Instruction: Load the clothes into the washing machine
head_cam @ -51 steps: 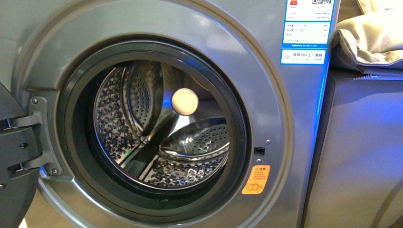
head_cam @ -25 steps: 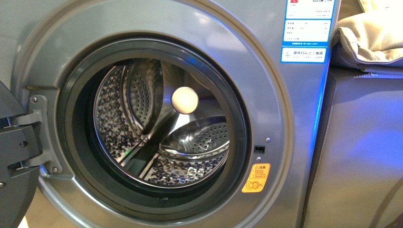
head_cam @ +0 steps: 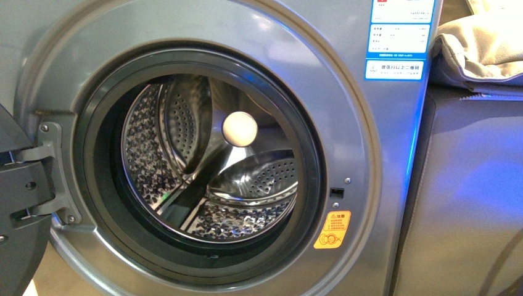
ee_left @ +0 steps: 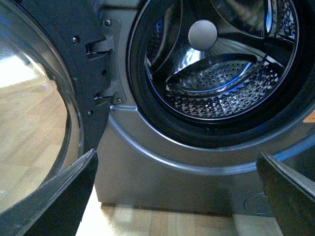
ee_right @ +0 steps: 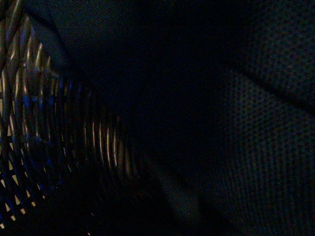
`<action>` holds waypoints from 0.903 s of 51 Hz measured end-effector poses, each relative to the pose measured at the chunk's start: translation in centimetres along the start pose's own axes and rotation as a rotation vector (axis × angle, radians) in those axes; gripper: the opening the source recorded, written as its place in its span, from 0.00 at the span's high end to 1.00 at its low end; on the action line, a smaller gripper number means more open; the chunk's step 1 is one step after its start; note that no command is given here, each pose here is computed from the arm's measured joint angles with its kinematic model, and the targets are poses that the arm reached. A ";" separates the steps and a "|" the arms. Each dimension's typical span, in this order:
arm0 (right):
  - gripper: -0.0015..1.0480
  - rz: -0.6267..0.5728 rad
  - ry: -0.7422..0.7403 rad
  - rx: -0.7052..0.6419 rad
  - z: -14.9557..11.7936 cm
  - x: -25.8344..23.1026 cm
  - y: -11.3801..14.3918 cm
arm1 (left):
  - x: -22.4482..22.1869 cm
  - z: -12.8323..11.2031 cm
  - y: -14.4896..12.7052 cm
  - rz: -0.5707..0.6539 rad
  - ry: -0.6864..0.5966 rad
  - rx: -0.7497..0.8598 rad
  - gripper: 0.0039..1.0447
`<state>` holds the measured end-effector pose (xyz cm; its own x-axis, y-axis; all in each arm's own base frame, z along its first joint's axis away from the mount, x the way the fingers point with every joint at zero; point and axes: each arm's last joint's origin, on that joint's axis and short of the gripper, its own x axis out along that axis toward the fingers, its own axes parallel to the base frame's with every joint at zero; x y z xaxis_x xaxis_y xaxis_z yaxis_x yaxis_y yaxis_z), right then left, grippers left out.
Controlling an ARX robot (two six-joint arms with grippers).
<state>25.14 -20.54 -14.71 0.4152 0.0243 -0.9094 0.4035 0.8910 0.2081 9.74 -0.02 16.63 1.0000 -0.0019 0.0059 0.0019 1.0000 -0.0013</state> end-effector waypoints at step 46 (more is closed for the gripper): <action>0.72 -0.039 -0.025 0.071 -0.8 0.4 -2.6 | 0.0 0.0 0.0 0.000 0.000 0.000 0.06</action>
<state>23.68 -22.46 -15.91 0.4177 -0.0223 -0.9083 0.4766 0.8565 0.1982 9.74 -0.02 16.63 1.0000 -0.0019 0.0059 0.0019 1.0000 -0.0013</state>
